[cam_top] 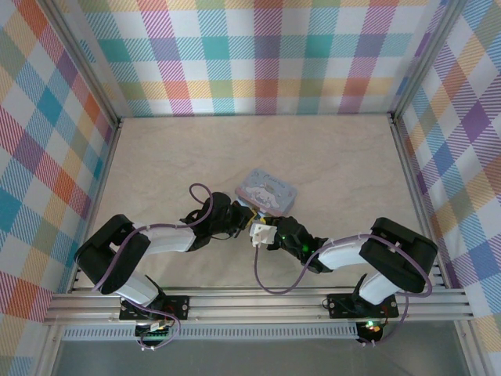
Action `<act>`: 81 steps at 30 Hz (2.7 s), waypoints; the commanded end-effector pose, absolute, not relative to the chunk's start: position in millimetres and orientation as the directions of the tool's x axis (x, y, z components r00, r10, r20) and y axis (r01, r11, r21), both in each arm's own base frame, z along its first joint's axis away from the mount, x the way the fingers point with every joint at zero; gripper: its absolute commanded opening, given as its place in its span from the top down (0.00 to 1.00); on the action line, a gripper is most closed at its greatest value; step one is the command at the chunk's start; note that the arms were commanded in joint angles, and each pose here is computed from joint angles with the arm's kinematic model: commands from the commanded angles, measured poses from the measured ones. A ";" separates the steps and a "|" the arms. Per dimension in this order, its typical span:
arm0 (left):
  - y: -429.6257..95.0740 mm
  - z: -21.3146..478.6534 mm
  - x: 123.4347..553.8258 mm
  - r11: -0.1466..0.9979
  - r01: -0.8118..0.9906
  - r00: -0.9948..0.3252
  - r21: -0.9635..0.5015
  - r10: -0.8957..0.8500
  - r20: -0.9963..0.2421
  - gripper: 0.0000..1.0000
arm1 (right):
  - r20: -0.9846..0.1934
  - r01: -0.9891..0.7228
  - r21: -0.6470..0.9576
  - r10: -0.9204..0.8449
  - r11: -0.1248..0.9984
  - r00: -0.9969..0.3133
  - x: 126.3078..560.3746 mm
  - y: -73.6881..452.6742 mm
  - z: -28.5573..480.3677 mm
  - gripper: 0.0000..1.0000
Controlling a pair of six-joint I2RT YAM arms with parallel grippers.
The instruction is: Unlock the padlock with the key
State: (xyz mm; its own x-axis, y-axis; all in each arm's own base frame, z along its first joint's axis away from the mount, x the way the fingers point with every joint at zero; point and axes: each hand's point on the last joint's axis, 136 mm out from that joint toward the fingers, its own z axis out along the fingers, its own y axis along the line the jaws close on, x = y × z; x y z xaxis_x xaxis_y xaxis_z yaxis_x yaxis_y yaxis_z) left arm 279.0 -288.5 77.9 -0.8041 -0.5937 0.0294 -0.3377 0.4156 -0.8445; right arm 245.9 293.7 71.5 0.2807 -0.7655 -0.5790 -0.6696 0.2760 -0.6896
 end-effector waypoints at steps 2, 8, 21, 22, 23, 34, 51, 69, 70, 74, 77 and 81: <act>-297.9 98.3 287.7 0.373 -0.297 -0.812 -0.879 -0.583 0.027 0.99 | -0.611 -0.639 -0.686 -0.752 0.347 0.248 258.1 299.0 87.3 0.97; -297.7 98.5 287.8 0.373 -0.300 -0.811 -0.878 -0.584 0.029 0.99 | -0.656 -0.647 -0.643 -0.731 0.410 0.189 264.7 303.4 96.3 1.00; -298.8 96.2 287.7 0.376 -0.303 -0.812 -0.875 -0.583 0.031 1.00 | -0.811 -0.690 -0.398 -0.583 0.605 -0.043 259.2 299.1 98.5 1.00; -299.3 96.3 287.4 0.377 -0.302 -0.812 -0.876 -0.582 0.030 1.00 | -0.823 -0.691 -0.377 -0.565 0.617 -0.056 258.6 299.4 97.9 1.00; -299.1 95.9 287.9 0.377 -0.303 -0.812 -0.875 -0.583 0.029 1.00 | -0.833 -0.694 -0.351 -0.548 0.628 -0.074 257.4 299.7 96.0 1.00; -300.7 75.7 288.1 0.447 -0.307 -0.823 -0.841 -0.568 -0.001 1.00 | -0.881 -0.711 -0.124 -0.406 0.692 -0.242 250.5 297.9 72.4 1.00; -281.9 72.6 287.8 0.514 -0.307 -0.810 -0.801 -0.583 -0.063 0.40 | -0.875 -0.657 -0.053 -0.352 0.752 -0.333 250.3 276.4 52.2 1.00; -222.5 110.2 317.6 0.585 -0.271 -0.786 -0.764 -0.593 -0.175 0.03 | -0.803 -0.522 0.324 -0.062 0.789 -0.592 268.9 240.9 61.7 1.00; -221.4 112.9 322.9 0.589 -0.263 -0.788 -0.764 -0.588 -0.182 0.02 | -0.798 -0.514 0.340 -0.048 0.788 -0.601 269.3 239.1 62.4 1.00; -229.3 120.4 344.5 0.599 -0.215 -0.813 -0.771 -0.548 -0.199 0.00 | -0.781 -0.491 0.374 -0.018 0.787 -0.624 270.3 234.1 62.6 1.00; -242.4 120.8 358.8 0.614 -0.186 -0.840 -0.767 -0.505 -0.200 0.01 | -0.753 -0.465 0.430 0.024 0.774 -0.657 271.2 232.5 63.1 1.00; -264.3 117.2 377.0 0.608 -0.162 -0.876 -0.777 -0.451 -0.170 0.04 | -0.650 -0.379 0.498 0.046 0.780 -0.759 267.7 228.3 52.4 1.00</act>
State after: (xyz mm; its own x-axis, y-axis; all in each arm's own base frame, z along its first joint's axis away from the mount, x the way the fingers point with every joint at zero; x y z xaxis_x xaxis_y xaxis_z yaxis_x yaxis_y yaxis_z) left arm 375.4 -251.5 123.2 -0.8287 -0.5262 -0.1907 -0.1976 0.5938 -0.7800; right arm 272.8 226.6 54.4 -0.6800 0.0093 -0.7332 -0.4393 0.7954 0.4175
